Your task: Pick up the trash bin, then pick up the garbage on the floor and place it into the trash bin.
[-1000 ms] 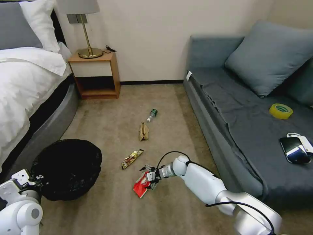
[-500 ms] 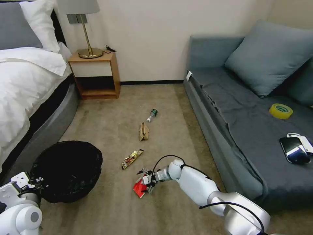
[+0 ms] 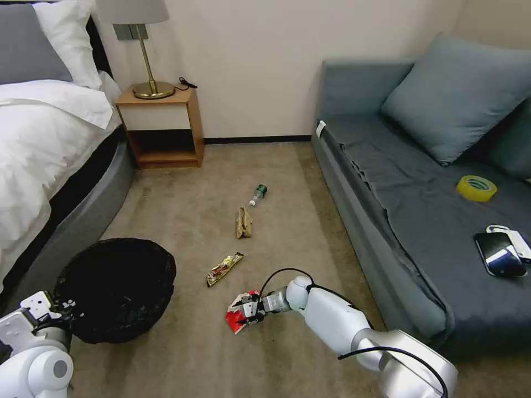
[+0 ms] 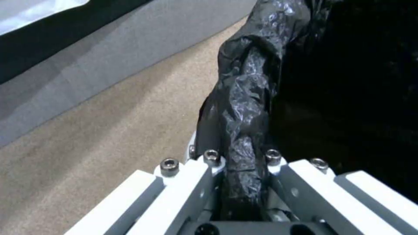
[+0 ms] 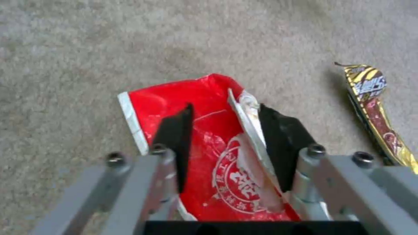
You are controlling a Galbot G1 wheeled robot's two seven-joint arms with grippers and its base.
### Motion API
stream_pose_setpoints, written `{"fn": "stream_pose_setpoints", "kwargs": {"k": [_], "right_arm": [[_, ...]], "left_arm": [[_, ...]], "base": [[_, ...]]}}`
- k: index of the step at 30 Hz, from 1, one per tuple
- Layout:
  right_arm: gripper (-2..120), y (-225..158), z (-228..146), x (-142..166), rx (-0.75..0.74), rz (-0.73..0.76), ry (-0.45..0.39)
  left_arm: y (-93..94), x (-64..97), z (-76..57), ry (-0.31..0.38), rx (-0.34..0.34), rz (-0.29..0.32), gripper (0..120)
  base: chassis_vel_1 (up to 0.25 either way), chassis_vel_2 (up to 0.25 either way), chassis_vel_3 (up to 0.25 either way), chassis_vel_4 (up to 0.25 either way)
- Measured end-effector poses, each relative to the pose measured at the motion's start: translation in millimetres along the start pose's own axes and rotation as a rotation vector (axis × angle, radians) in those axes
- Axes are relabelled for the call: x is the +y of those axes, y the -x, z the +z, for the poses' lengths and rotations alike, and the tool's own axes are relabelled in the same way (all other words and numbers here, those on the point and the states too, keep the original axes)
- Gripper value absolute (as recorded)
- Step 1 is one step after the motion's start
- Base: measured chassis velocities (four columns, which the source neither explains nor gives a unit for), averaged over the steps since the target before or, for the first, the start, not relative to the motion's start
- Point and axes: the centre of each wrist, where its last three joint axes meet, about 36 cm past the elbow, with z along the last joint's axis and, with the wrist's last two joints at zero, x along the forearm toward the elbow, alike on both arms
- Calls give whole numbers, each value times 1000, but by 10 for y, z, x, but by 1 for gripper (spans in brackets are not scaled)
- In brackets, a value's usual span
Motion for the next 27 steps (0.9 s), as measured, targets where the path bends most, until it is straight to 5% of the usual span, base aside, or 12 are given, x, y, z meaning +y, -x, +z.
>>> {"fn": "stream_pose_setpoints", "kwargs": {"k": [9,19,23,27], "right_arm": [[8,-29,6,-2,-7,27,3],[4,-102,-39,-71,-42,82,16],[0,-197,-116,-114,-74,137,67],[0,-396,-298,-177,-188,256,203]], "left_arm": [[-7,-11,6,0,-2,2,2],[-14,-9,2,1,-4,2,2],[-24,-12,-13,3,-9,4,2],[-15,-11,-20,7,-10,7,2]], "base": [[0,0,0,0],[0,0,0,0],[0,0,0,0],[0,0,0,0]]}}
